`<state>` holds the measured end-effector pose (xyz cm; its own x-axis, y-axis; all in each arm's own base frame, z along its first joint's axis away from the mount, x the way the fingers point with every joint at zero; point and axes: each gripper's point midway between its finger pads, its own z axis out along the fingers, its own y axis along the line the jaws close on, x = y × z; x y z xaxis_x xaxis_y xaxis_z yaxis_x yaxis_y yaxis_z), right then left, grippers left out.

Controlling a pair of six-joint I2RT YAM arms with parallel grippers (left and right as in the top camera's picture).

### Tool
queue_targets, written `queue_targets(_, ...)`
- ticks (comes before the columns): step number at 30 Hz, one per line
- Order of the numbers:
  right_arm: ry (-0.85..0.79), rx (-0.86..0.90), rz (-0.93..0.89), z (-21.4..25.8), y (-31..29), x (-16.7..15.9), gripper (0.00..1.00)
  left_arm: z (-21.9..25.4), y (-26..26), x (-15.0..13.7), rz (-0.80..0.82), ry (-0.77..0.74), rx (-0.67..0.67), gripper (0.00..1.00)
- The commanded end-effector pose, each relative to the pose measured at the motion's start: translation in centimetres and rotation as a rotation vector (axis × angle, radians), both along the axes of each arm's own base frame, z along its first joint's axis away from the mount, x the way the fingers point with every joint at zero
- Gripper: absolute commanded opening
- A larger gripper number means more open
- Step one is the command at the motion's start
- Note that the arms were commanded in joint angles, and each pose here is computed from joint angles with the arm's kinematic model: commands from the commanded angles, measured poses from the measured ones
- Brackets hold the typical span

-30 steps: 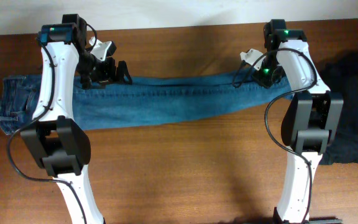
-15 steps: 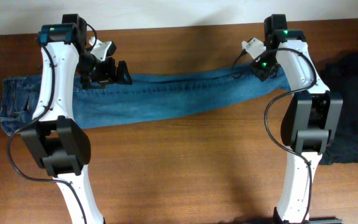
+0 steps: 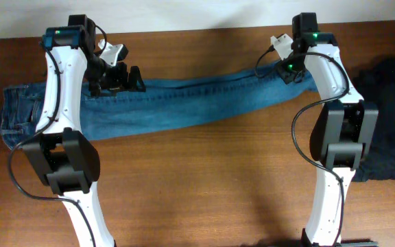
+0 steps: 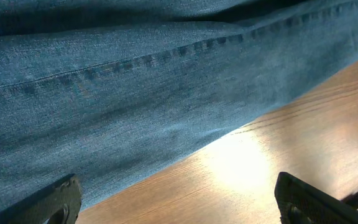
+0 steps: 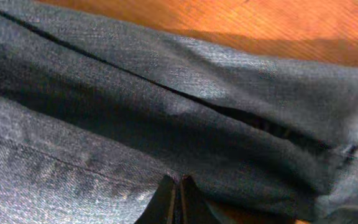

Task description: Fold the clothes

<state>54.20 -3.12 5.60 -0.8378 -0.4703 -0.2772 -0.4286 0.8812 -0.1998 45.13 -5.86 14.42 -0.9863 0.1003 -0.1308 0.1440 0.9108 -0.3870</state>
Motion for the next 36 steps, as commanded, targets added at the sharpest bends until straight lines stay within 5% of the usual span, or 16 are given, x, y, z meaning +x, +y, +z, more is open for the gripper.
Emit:
queue_targets(1, -0.084, 0.034, -0.096, 2.1, -0.1, 1.9, 0.04, -0.8, -0.1, 0.0, -0.019, 0.010, 0.004, 0.99)
queue_targets(29, -0.392, 0.287, -0.299, 5.7, 2.1, 8.8, 0.05, -0.8, -0.1, 0.1, -0.019, 0.004, 0.004, 0.99)
queue_targets(33, -0.362, 0.255, -0.320, 3.5, 1.6, 8.8, 0.23, -0.8, -0.1, 0.1, -0.019, 0.004, 0.004, 0.99)
queue_targets(36, -0.338, 0.241, -0.330, 1.9, 1.3, 8.7, 0.77, -0.8, -0.1, 0.1, -0.019, 0.004, 0.004, 0.99)
